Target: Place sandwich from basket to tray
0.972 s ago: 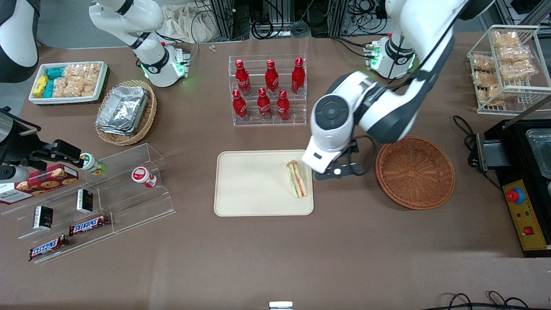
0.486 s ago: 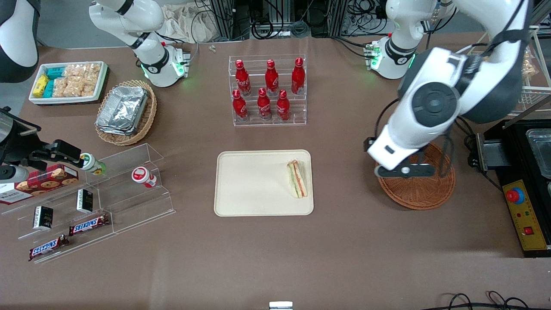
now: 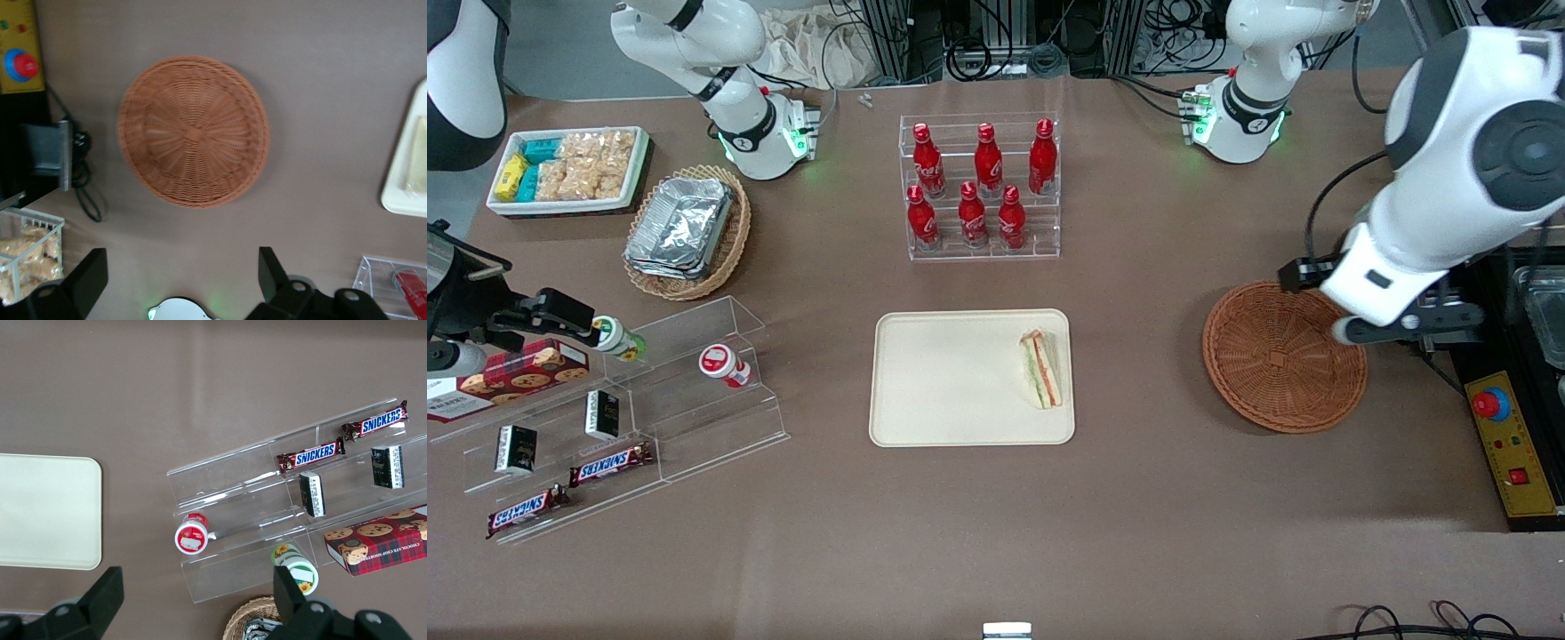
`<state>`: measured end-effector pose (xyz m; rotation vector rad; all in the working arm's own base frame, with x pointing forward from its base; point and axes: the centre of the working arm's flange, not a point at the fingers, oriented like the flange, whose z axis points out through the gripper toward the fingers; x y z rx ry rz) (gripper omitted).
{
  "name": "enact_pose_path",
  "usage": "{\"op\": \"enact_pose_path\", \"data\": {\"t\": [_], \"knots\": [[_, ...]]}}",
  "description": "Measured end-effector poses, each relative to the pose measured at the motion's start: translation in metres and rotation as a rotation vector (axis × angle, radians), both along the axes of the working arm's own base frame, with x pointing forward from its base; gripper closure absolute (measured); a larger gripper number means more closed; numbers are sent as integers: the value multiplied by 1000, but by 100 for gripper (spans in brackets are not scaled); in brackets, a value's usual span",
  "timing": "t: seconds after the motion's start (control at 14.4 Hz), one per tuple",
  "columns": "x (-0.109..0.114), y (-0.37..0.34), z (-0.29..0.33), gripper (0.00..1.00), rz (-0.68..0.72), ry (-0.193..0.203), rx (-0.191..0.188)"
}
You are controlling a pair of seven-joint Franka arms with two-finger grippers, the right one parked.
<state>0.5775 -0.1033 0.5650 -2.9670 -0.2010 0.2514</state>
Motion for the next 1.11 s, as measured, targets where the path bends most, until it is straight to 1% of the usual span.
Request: {"op": "enact_pose_path", "data": {"t": [0.14, 0.62, 0.83, 0.97, 1.11], "knots": [[4, 27, 1, 0, 43, 0, -5], [6, 50, -1, 0, 82, 4, -6], [7, 53, -1, 0, 56, 7, -13], [7, 56, -1, 0, 35, 12, -24], [9, 70, -4, 0, 40, 23, -54]]}}
